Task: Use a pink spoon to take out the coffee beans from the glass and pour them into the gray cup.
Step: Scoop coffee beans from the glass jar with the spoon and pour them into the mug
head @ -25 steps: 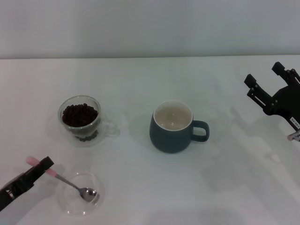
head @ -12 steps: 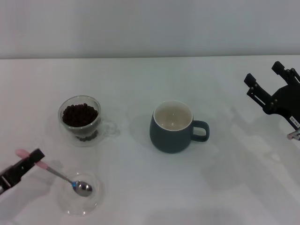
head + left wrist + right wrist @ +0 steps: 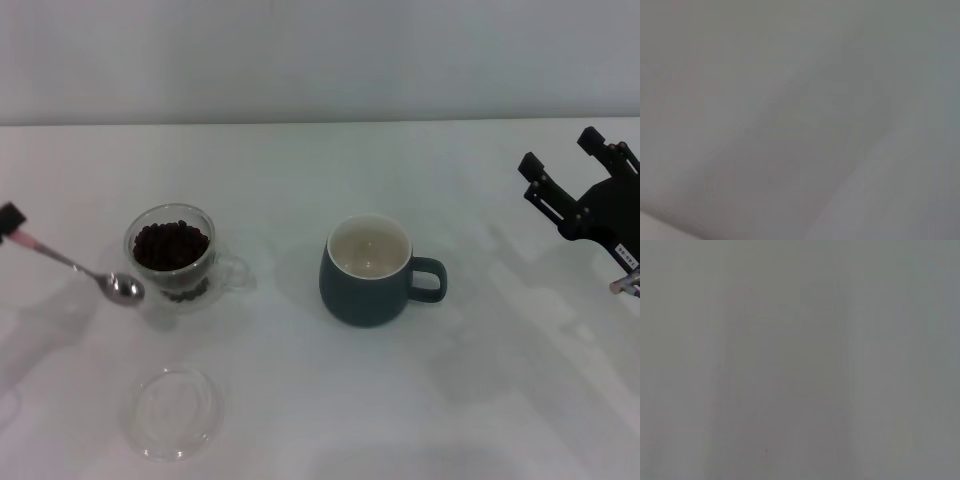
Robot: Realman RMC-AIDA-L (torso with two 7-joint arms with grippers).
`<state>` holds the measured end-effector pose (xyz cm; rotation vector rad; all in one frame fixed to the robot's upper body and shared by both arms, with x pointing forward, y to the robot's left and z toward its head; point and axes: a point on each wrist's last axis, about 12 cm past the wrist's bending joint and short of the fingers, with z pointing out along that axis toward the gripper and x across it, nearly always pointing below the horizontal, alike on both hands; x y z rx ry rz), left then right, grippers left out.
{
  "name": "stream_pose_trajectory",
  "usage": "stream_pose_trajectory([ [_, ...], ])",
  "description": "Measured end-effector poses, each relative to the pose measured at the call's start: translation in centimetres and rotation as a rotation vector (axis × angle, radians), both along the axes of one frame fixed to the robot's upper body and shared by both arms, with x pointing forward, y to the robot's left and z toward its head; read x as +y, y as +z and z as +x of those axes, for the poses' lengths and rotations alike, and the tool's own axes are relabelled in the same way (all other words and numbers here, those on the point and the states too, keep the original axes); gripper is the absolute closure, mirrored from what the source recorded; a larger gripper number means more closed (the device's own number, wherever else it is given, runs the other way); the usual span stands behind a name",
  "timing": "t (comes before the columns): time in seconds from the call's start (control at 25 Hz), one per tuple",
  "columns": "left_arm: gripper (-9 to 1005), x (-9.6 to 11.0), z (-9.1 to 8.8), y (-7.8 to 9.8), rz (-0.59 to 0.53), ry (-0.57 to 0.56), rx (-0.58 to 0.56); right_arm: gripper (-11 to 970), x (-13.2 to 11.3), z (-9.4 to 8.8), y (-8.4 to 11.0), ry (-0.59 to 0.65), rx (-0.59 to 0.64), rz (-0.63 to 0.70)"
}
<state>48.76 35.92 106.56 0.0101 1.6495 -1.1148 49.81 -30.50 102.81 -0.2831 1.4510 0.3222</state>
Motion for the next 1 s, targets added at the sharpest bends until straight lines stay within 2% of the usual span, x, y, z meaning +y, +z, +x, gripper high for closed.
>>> stream_pose_trajectory([
  [0.2, 864, 0.4, 2.9, 1.3, 0.055, 0.019, -0.011, 110, 0.1, 0.0, 0.0, 0.003, 0.003, 0.002],
  [0.44, 864, -0.1, 6.1, 2.0, 0.125, 0.058, 0.008, 110, 0.4, 0.1, -0.3, 0.004, 0.021, 0.003],
  [0.72, 864, -1.1, 7.8, 1.9, 0.192, 0.060, 0.019, 111, 0.6, 0.3, -0.4, 0.003, 0.036, 0.002],
  [1.0, 864, -3.2, 9.1, 1.6, 0.266, 0.004, 0.036, 111, 0.6, 0.2, -0.4, 0.000, 0.036, 0.007],
])
